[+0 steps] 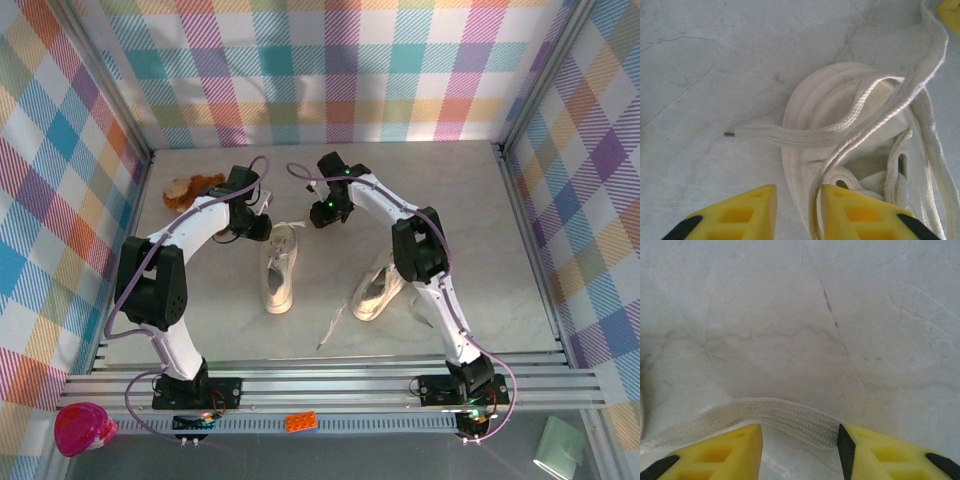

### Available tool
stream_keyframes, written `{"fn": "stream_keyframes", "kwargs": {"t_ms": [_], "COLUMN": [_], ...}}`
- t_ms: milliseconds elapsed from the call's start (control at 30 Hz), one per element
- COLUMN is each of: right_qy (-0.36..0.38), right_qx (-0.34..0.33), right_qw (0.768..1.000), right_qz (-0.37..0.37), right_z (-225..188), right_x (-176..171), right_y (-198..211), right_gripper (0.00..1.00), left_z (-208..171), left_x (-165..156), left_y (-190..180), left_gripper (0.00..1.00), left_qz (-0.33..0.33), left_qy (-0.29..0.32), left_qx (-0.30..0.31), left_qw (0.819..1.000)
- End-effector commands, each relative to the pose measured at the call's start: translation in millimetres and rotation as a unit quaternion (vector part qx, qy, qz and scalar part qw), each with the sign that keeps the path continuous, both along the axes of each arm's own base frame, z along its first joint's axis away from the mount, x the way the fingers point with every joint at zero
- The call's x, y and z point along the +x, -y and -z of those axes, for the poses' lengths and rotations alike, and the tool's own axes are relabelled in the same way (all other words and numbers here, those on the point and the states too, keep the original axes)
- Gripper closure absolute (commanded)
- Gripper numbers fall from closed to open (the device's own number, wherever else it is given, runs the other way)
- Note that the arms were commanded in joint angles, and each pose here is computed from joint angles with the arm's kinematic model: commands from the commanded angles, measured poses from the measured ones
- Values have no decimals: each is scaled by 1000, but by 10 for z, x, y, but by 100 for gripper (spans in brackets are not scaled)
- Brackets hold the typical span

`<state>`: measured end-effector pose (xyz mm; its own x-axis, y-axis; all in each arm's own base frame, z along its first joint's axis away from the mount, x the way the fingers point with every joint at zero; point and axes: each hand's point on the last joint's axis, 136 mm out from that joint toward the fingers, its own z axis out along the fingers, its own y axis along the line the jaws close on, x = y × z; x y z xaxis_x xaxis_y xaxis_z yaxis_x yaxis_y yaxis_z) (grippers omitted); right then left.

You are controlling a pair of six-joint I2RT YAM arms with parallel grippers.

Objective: Tie the shoes

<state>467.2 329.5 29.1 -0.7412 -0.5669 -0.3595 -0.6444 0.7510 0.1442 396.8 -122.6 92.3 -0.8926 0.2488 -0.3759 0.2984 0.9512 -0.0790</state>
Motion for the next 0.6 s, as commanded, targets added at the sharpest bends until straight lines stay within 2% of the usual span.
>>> {"fn": "stream_keyframes", "kwargs": {"t_ms": [0, 167, 267, 367, 467, 567], "right_qy": [11, 15, 4, -23, -70, -115], "right_qx": [-48, -85, -96, -96, -54, 28], "right_qw": [996, 988, 985, 984, 988, 990], "right_qz": [-75, -128, -147, -145, -127, -80], "right_z": [122, 257, 315, 326, 275, 59], "right_x": [-93, -150, -247, -420, -695, -910], "right_y": [4, -2, -21, -58, -180, -338], "right_gripper": [51, 51, 63, 83, 99, 100], "left_z": [22, -22, -61, -102, -126, -133], "left_x": [-21, -17, -19, -17, -39, -77], "left_y": [14, 20, 20, 24, 12, -3], "left_gripper": [66, 63, 63, 63, 63, 63], "left_qz": [-3, -2, -3, -6, -11, -14], "left_qy": [-14, -11, -8, -4, -4, -3], "left_qx": [-12, -14, -15, -18, -20, -22], "left_qw": [1000, 1000, 1000, 1000, 1000, 1000]}}
